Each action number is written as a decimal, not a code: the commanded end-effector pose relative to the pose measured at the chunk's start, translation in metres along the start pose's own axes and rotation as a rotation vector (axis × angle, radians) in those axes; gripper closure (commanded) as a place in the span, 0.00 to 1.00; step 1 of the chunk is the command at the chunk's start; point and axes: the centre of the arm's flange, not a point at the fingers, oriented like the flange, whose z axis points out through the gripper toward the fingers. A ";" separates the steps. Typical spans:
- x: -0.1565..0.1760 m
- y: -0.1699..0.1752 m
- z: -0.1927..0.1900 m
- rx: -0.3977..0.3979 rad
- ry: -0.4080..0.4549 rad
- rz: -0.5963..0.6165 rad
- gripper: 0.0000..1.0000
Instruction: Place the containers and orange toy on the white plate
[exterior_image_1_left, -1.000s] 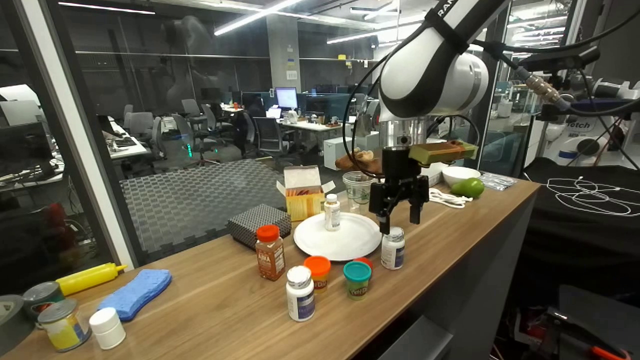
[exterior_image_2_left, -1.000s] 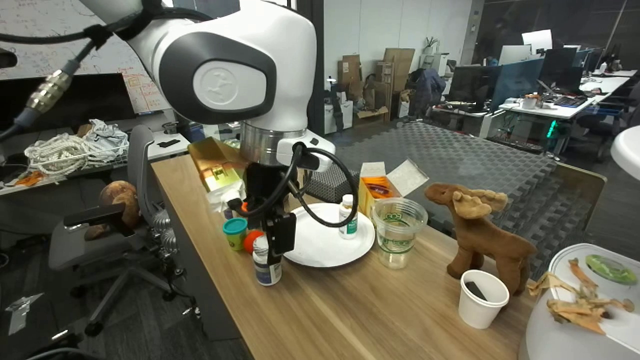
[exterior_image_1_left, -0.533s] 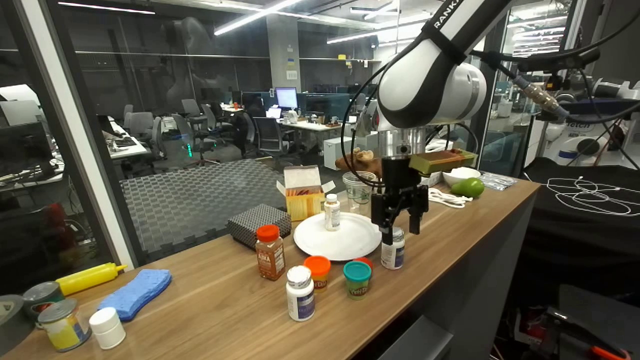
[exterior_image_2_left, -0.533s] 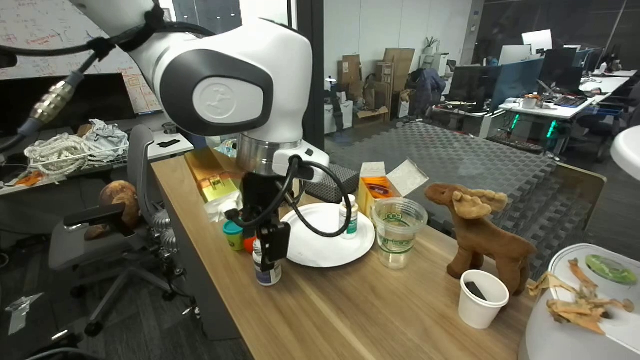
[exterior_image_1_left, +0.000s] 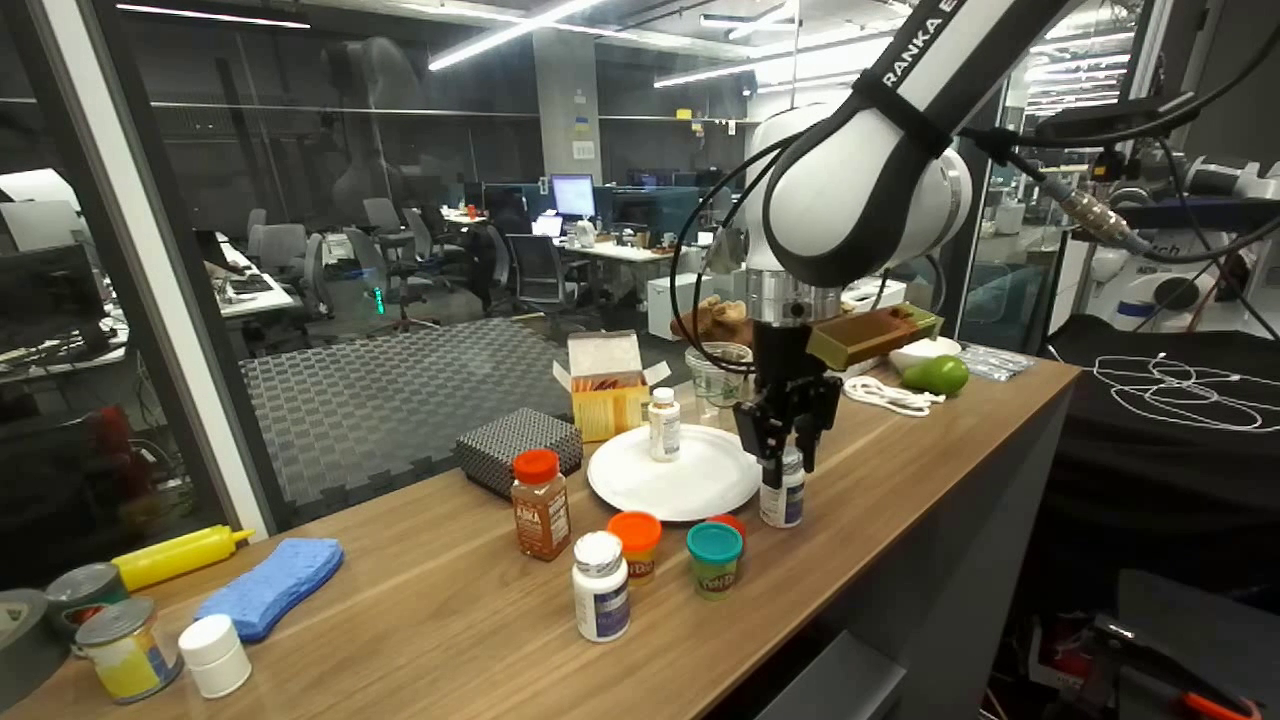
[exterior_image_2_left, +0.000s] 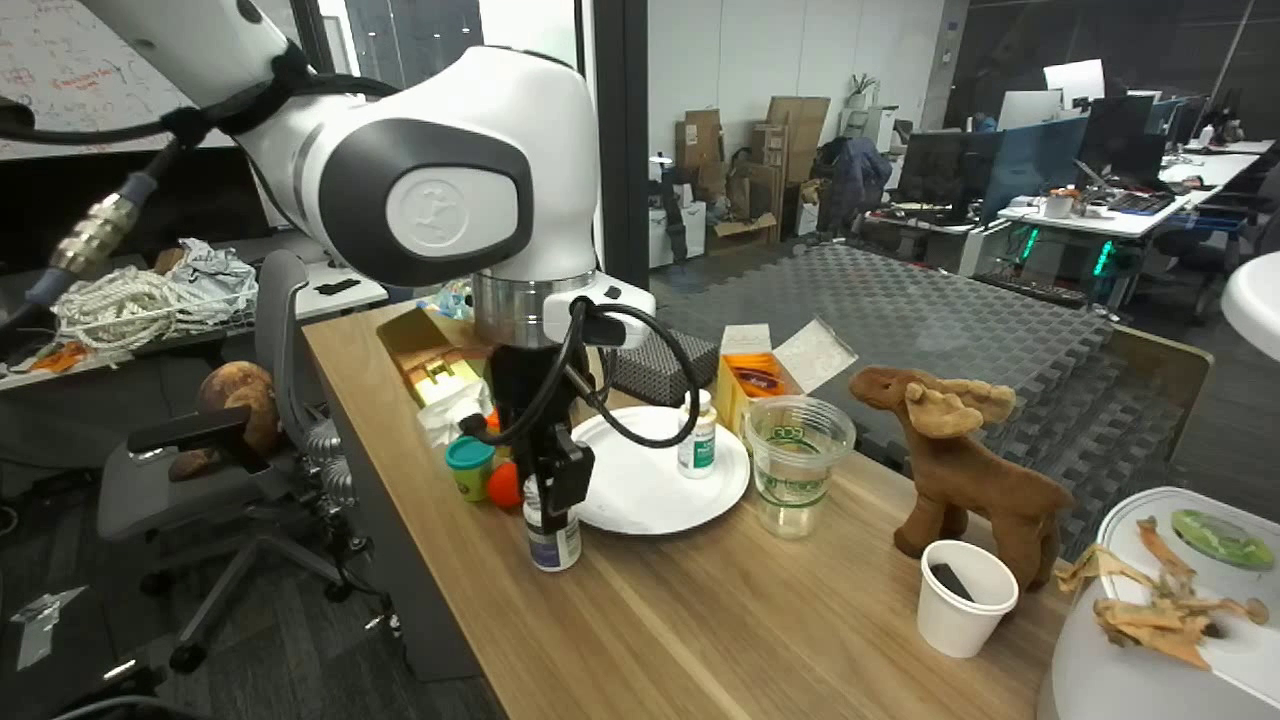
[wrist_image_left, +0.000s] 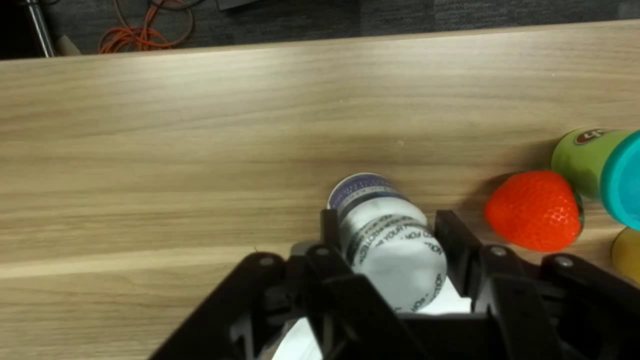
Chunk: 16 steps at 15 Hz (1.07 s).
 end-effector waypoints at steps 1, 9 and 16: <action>-0.011 -0.010 -0.007 -0.058 0.064 0.002 0.71; -0.003 -0.033 -0.048 -0.129 0.088 0.019 0.72; 0.053 -0.023 -0.071 -0.100 0.103 0.055 0.72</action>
